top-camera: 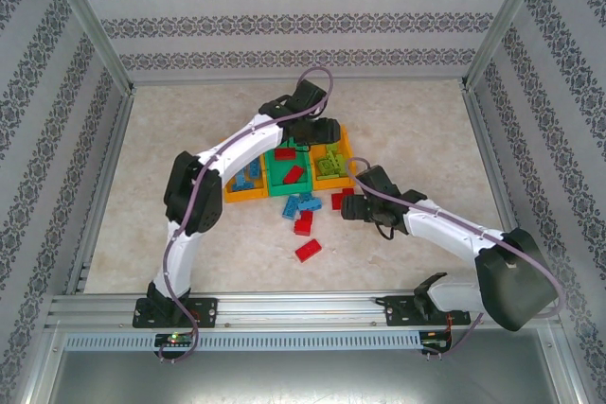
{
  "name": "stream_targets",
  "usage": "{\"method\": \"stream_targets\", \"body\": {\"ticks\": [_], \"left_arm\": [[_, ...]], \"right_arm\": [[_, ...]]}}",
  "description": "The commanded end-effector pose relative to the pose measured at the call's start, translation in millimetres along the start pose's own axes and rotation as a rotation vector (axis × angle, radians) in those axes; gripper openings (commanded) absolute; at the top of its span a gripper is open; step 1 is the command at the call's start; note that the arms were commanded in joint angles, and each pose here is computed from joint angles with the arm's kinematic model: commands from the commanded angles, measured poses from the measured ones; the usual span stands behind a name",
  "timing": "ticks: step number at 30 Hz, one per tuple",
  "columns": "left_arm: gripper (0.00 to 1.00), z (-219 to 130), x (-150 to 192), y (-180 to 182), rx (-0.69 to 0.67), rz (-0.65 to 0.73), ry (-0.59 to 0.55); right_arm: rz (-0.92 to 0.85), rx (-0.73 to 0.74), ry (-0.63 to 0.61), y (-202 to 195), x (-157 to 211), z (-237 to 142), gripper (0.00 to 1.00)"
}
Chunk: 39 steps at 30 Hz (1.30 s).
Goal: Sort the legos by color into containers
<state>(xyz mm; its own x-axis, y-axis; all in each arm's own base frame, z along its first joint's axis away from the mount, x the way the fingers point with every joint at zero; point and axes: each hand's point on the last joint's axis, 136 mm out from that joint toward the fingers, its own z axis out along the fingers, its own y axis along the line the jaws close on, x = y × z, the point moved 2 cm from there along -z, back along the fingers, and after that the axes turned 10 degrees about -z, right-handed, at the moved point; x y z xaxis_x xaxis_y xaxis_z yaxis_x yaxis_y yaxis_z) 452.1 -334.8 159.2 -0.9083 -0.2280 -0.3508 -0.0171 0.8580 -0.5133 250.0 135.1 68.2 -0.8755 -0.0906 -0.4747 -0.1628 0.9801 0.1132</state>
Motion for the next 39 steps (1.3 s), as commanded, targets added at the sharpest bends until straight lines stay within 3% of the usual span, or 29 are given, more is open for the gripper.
{"method": "stream_targets", "body": {"ticks": [1, 8, 17, 27, 39], "left_arm": [[0.60, 9.4, 4.2, 2.9, -0.006, 0.028, 0.063], [0.78, 21.1, -1.3, 9.2, -0.010, 0.007, 0.069], [1.00, -4.7, -4.3, -1.4, 0.031, 0.017, 0.036], [1.00, -44.8, 0.3, -3.9, 0.088, 0.037, -0.034], [0.99, -50.5, 15.4, 29.3, 0.083, -0.028, -0.031]], "right_arm": [[0.047, 0.033, -0.039, -4.9, -2.4, -1.5, 0.80], [0.006, -0.021, -0.041, 20.5, -7.0, 3.9, 0.77], [-0.049, 0.003, 0.021, 45.6, -7.5, 26.0, 0.76], [-0.063, 0.056, 0.032, 49.4, -14.9, 39.2, 0.72], [-0.098, 0.089, 0.065, 52.4, -19.0, 57.1, 0.47]]}}
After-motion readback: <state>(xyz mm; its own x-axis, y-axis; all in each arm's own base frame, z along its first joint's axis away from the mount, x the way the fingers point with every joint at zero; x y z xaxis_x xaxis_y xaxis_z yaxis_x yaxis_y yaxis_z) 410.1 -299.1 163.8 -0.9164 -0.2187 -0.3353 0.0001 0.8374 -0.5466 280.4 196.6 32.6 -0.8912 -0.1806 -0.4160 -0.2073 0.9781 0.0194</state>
